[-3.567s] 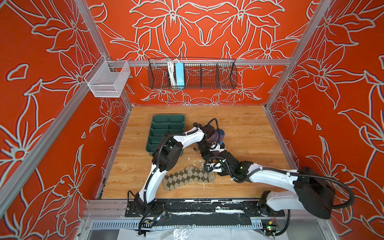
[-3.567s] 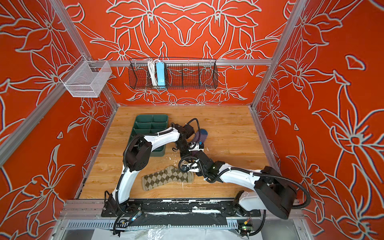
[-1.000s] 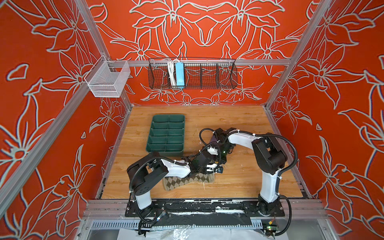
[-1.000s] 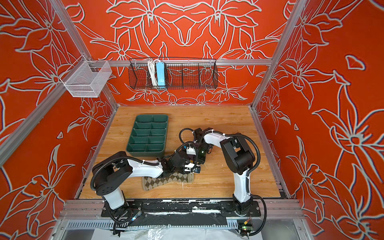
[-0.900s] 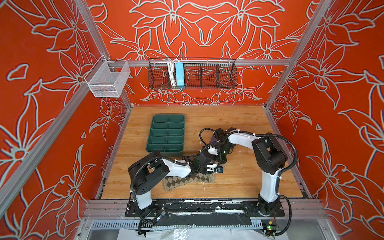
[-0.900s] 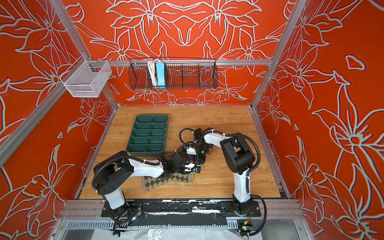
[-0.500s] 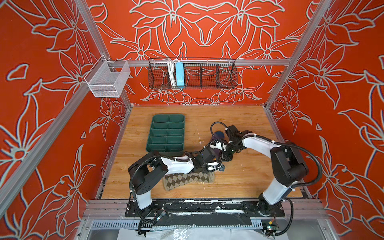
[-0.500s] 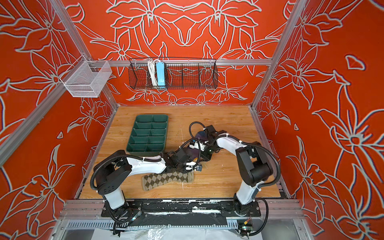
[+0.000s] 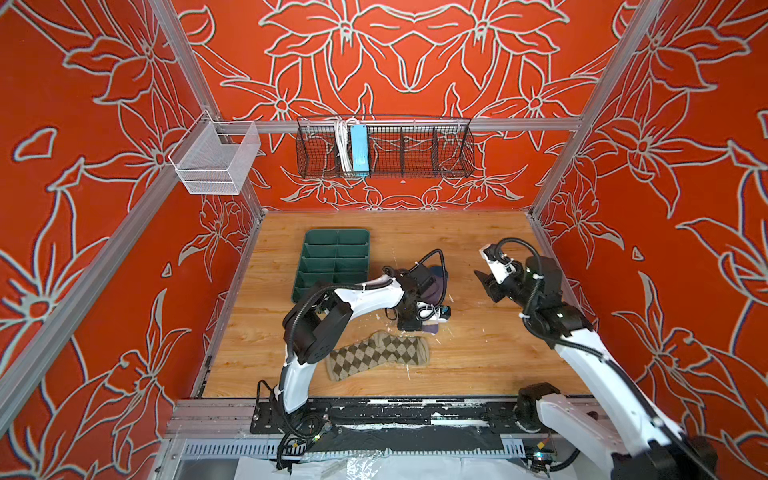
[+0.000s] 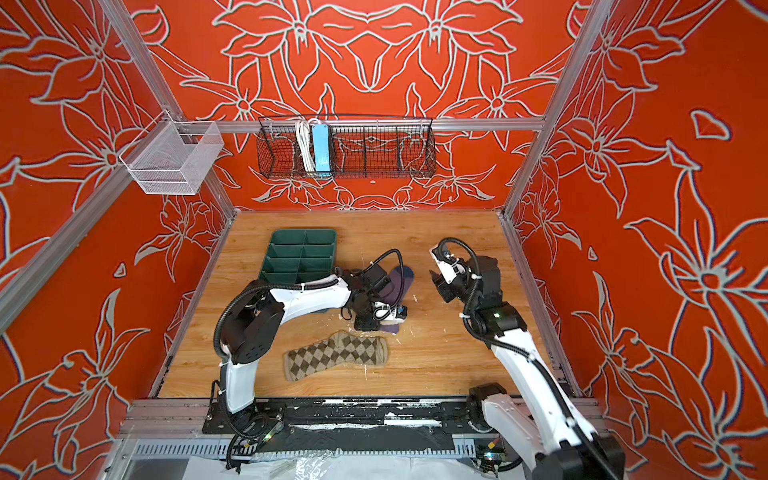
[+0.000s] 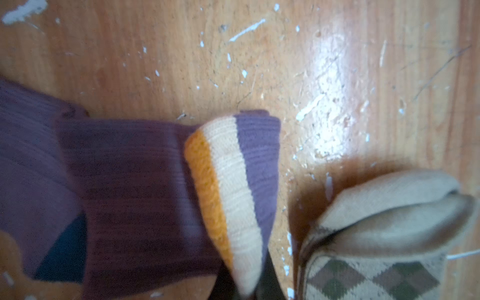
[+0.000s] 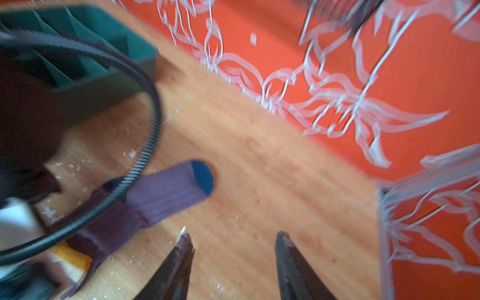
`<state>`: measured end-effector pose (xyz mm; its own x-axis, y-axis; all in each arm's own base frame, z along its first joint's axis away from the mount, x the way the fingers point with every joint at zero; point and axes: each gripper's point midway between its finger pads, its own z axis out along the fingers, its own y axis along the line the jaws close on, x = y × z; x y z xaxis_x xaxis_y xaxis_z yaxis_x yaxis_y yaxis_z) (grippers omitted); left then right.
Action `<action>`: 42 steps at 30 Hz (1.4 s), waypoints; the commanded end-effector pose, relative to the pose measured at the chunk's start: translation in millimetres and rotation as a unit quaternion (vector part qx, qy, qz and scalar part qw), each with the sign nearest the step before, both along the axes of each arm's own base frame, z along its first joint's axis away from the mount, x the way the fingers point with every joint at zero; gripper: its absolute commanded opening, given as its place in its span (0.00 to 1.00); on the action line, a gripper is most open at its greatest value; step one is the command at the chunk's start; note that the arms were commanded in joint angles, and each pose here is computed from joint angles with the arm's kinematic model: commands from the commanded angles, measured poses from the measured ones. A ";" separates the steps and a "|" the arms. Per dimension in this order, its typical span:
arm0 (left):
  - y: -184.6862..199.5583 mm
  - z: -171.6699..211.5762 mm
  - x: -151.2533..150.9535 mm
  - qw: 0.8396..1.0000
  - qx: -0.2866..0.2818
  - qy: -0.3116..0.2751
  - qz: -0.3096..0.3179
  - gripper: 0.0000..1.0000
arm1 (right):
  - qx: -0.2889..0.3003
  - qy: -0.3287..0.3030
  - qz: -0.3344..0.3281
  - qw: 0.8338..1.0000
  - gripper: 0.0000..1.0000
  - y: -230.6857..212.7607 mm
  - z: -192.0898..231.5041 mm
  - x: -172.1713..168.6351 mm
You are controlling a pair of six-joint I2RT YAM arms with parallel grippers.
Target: Roll the socks
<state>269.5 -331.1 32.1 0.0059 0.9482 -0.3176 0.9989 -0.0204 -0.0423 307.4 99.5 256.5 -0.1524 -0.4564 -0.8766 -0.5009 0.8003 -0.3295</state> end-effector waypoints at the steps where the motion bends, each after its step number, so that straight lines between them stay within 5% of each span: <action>1: 13.5 -12.1 -37.5 0.989 0.031 0.143 0.019 0.00 | -0.058 -0.001 0.116 0.992 0.55 29.5 -6.8 -36.0; 6: 10.1 -14.9 -33.1 0.983 0.034 0.178 0.031 0.00 | -0.227 0.016 0.255 0.940 0.55 62.2 -57.0 -92.7; 12: 6.7 -17.9 -29.5 0.976 0.038 0.206 0.053 0.00 | -0.364 0.045 0.298 0.881 0.57 83.9 -128.5 -104.8; 19: 4.8 -18.2 -28.8 0.974 0.034 0.218 0.057 0.00 | -0.356 0.015 0.259 0.898 0.57 127.1 -163.1 -66.6; 27: 3.8 -15.6 -29.6 0.973 0.028 0.224 0.057 0.00 | -0.392 0.032 0.241 0.887 0.56 138.1 -209.0 -41.9; 29: 3.3 -14.5 -29.7 0.973 0.026 0.224 0.056 0.00 | -0.399 0.045 0.246 0.882 0.50 138.7 -219.6 -42.1; 37: -0.8 -3.2 -12.8 0.983 -0.008 0.170 0.074 0.04 | -0.410 0.119 0.284 0.859 0.00 128.9 -237.6 -66.5; 42: -4.2 21.1 10.1 0.986 -0.063 0.112 0.109 0.21 | -0.408 0.160 0.301 0.847 0.00 120.4 -240.5 -81.7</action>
<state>262.5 -332.6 33.3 -0.2730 0.9046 -0.3273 0.9221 0.1491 -0.3570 246.7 234.0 27.0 0.1713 -0.9592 -0.2248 -0.8491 -0.0280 -0.5274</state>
